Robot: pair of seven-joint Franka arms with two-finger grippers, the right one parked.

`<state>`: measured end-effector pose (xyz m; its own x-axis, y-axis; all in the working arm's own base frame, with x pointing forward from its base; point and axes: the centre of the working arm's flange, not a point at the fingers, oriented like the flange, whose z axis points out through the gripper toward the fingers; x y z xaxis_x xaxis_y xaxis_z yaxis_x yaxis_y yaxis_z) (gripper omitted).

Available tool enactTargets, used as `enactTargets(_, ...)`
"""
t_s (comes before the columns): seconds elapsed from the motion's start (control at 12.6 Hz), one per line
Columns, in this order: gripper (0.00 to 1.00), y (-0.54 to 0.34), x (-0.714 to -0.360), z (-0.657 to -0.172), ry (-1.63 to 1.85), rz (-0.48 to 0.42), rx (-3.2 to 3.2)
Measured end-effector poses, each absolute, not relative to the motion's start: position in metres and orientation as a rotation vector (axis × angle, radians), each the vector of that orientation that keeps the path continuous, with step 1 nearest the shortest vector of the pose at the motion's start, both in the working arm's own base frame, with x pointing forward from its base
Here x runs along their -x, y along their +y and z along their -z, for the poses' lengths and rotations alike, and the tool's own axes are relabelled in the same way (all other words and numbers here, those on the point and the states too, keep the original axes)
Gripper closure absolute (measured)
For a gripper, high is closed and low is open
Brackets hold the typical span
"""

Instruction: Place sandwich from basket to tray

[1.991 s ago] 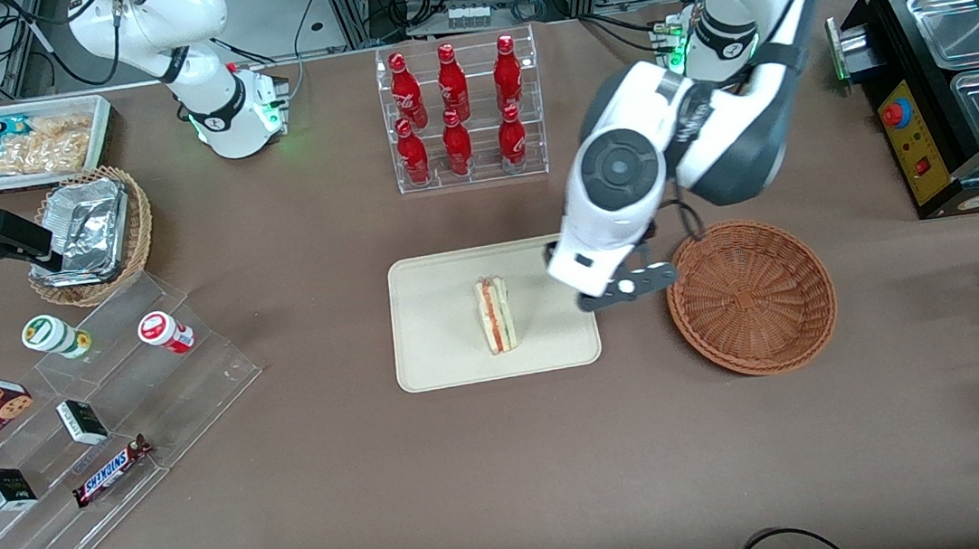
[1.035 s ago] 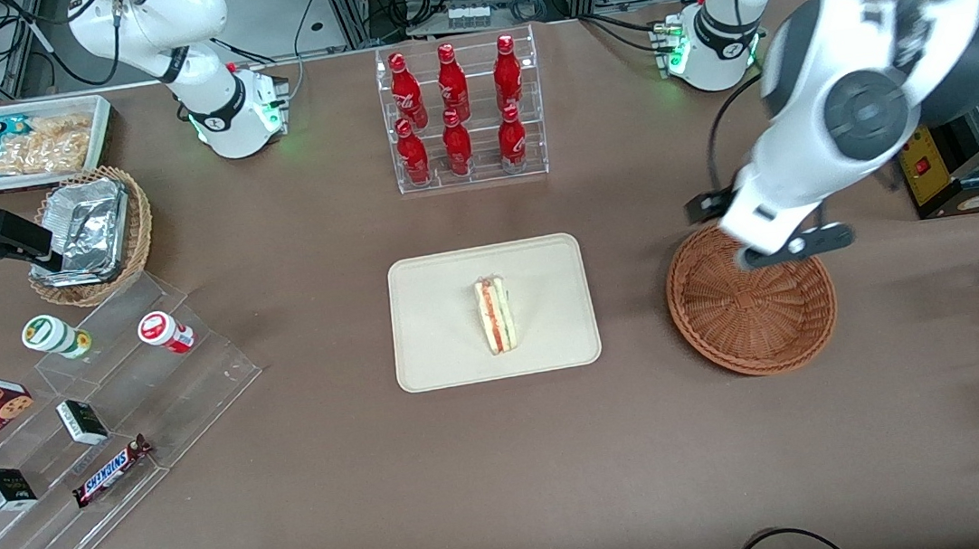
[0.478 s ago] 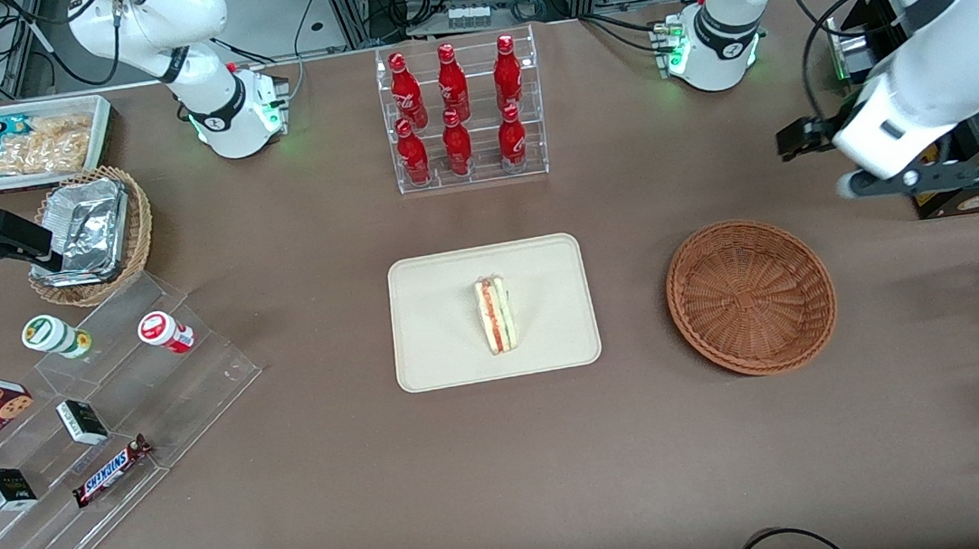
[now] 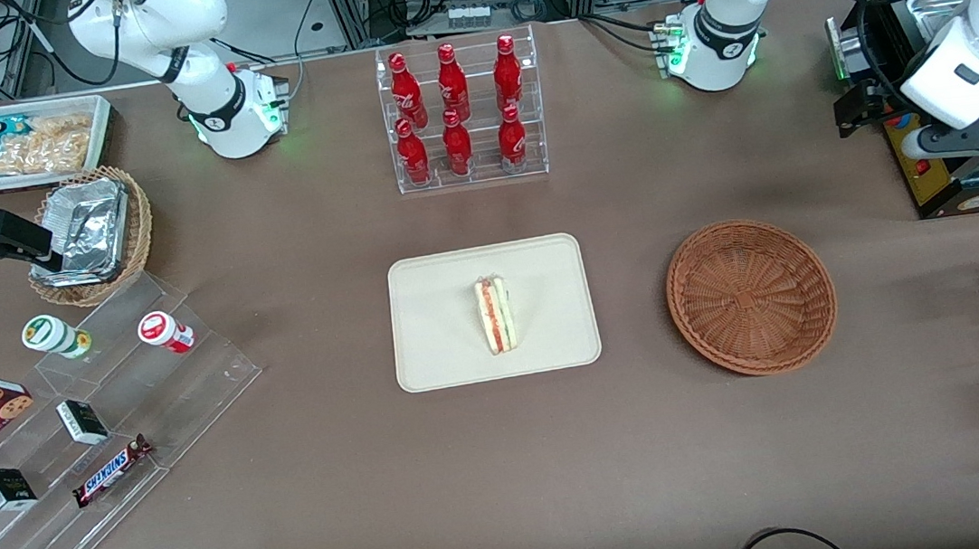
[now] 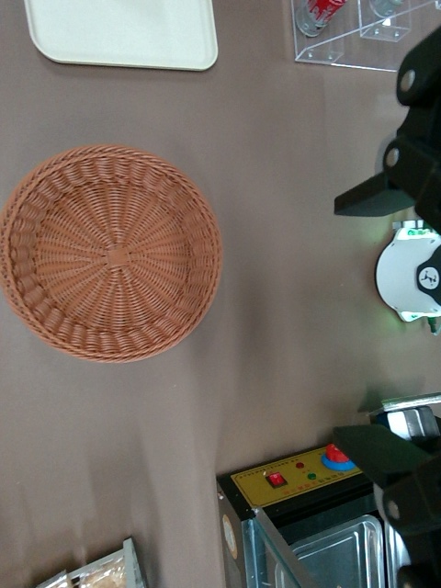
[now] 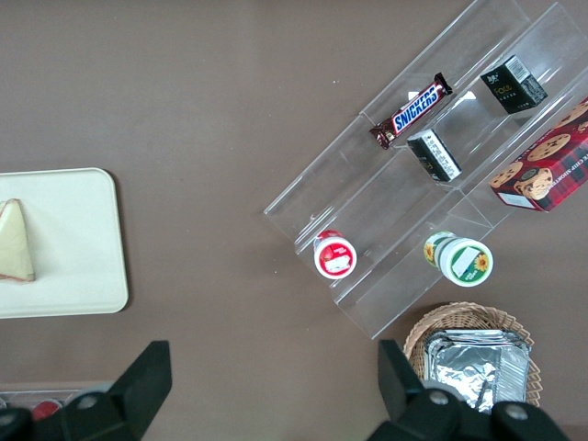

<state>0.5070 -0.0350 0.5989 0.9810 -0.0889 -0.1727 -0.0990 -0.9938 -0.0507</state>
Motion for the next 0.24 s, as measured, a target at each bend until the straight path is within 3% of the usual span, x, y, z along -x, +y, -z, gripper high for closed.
enactTargets(0.24,0.0,-0.0364,-0.5121,-0.6,0.146,-0.212,3.09)
